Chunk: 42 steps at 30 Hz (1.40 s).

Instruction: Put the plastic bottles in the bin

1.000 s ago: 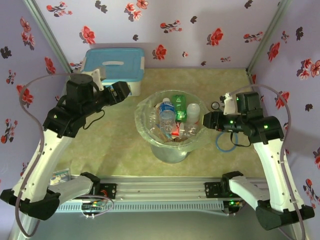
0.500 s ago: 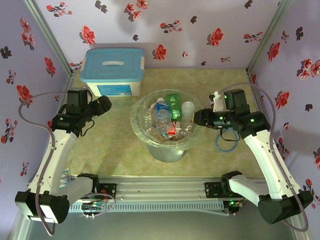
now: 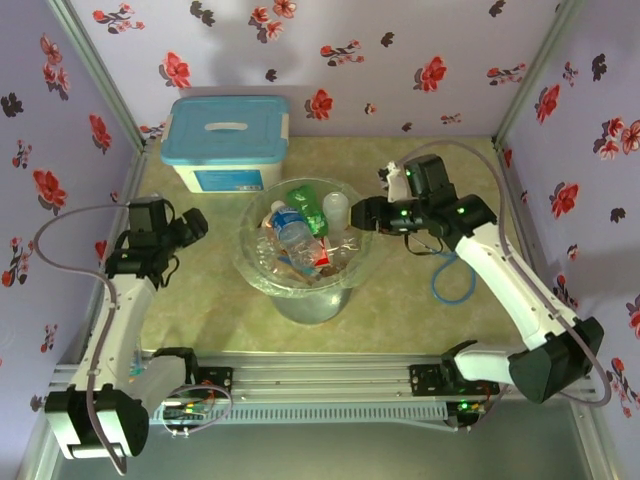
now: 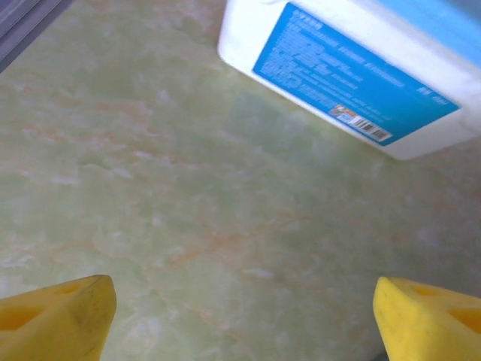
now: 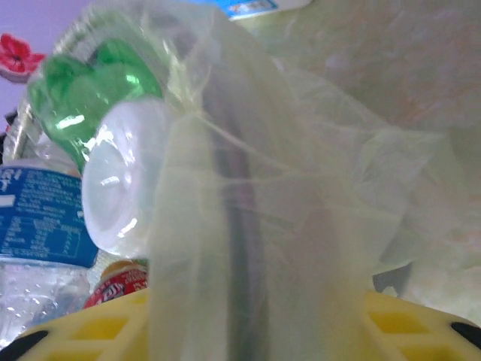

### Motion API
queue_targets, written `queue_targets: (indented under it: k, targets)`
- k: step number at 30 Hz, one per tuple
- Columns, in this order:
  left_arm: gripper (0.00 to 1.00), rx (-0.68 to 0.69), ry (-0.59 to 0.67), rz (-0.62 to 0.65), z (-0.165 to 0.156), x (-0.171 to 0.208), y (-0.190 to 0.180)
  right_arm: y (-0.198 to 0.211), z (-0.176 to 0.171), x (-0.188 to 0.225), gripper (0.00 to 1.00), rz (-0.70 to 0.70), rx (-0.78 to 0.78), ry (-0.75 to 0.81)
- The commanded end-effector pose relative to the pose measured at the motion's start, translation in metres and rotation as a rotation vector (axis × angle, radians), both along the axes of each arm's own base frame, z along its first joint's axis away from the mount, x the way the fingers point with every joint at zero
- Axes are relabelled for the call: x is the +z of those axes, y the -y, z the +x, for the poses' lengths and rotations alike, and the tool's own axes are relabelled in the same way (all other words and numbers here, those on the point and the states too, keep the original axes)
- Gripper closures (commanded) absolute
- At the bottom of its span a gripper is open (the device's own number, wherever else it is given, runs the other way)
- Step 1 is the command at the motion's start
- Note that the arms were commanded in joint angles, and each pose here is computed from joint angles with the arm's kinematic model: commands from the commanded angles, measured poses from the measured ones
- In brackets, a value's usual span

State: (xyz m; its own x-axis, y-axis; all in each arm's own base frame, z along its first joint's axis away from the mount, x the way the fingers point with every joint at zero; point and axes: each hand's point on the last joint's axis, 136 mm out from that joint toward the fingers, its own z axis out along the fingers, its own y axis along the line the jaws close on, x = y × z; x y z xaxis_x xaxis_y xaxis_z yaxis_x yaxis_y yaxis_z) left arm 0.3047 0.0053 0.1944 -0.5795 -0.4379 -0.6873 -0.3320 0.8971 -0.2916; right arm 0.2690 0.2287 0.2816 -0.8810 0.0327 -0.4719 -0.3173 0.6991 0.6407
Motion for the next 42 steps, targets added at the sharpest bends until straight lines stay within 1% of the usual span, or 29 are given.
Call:
queue_targets:
  k: [1, 2, 4, 5, 6, 7, 11, 13, 16, 18, 21, 24, 25, 27, 30, 32, 33, 35, 37, 38, 39, 40, 41, 42]
  targets:
    - [0.08, 0.038, 0.081, 0.098, 0.01, 0.002, -0.018, 0.033, 0.014, 0.041, 0.35, -0.044, -0.098, 0.17]
    - [0.07, 0.053, 0.086, 0.117, 0.011, -0.002, -0.022, 0.045, 0.02, 0.045, 0.29, -0.048, -0.137, 0.185]
    - [0.01, 0.081, 0.093, 0.153, 0.012, -0.013, -0.03, 0.074, 0.034, 0.046, 0.12, -0.064, -0.23, 0.199]
    - [0.0, 0.089, 0.095, 0.167, 0.014, -0.019, -0.032, 0.088, 0.042, 0.042, 0.02, -0.094, -0.276, 0.202]
    - [0.0, 0.098, 0.095, 0.184, 0.015, -0.026, -0.035, 0.104, 0.05, 0.031, 0.01, -0.145, -0.33, 0.203]
    - [0.0, 0.108, 0.098, 0.199, 0.016, -0.033, -0.038, 0.121, 0.059, 0.02, 0.01, -0.195, -0.392, 0.2]
    - [0.0, 0.112, 0.091, 0.246, 0.024, -0.062, -0.045, 0.172, 0.085, -0.026, 0.01, -0.306, -0.583, 0.21]
    - [0.0, 0.113, 0.093, 0.272, 0.029, -0.061, -0.05, 0.192, 0.093, -0.053, 0.01, -0.376, -0.649, 0.225]
    - [0.0, 0.095, 0.137, 0.304, 0.039, -0.058, -0.05, 0.217, 0.098, -0.091, 0.01, -0.509, -0.71, 0.226]
    - [0.0, 0.09, 0.156, 0.319, 0.044, -0.063, -0.052, 0.232, 0.098, -0.115, 0.01, -0.595, -0.737, 0.241]
    - [0.0, 0.084, 0.19, 0.337, 0.052, -0.072, -0.052, 0.25, 0.097, -0.139, 0.01, -0.681, -0.79, 0.297]
    - [0.0, 0.074, 0.228, 0.365, 0.06, -0.081, -0.053, 0.262, 0.096, -0.157, 0.01, -0.729, -0.84, 0.347]
    - [0.0, 0.071, 0.22, 0.366, 0.063, -0.082, -0.053, 0.263, 0.097, -0.162, 0.01, -0.739, -0.839, 0.357]
    - [0.0, 0.04, 0.254, 0.374, 0.073, -0.079, -0.048, 0.265, 0.1, -0.172, 0.01, -0.76, -0.836, 0.376]
    - [0.0, 0.016, 0.24, 0.406, 0.082, -0.08, -0.048, 0.267, 0.104, -0.183, 0.01, -0.763, -0.852, 0.431]
    - [0.0, 0.01, 0.26, 0.422, 0.084, -0.079, -0.048, 0.266, 0.109, -0.181, 0.01, -0.755, -0.849, 0.45]
    - [0.0, 0.015, 0.289, 0.429, 0.084, -0.079, -0.049, 0.265, 0.112, -0.177, 0.01, -0.743, -0.855, 0.49]
    - [0.0, -0.004, 0.293, 0.441, 0.088, -0.084, -0.045, 0.264, 0.118, -0.171, 0.01, -0.734, -0.865, 0.551]
    - [0.0, -0.037, 0.294, 0.451, 0.091, -0.089, -0.039, 0.262, 0.123, -0.179, 0.01, -0.709, -0.854, 0.565]
    - [0.0, -0.051, 0.301, 0.455, 0.09, -0.09, -0.035, 0.257, 0.128, -0.183, 0.01, -0.688, -0.841, 0.605]
    - [0.0, -0.057, 0.318, 0.456, 0.088, -0.092, -0.032, 0.259, 0.125, -0.183, 0.01, -0.679, -0.854, 0.608]
    - [0.0, -0.062, 0.347, 0.462, 0.086, -0.095, -0.031, 0.263, 0.12, -0.186, 0.01, -0.677, -0.867, 0.572]
    - [0.0, -0.058, 0.351, 0.472, 0.084, -0.096, -0.031, 0.26, 0.118, -0.191, 0.01, -0.645, -0.85, 0.592]
    - [0.0, -0.066, 0.328, 0.461, 0.084, -0.098, -0.029, 0.259, 0.12, -0.188, 0.0, -0.633, -0.862, 0.68]
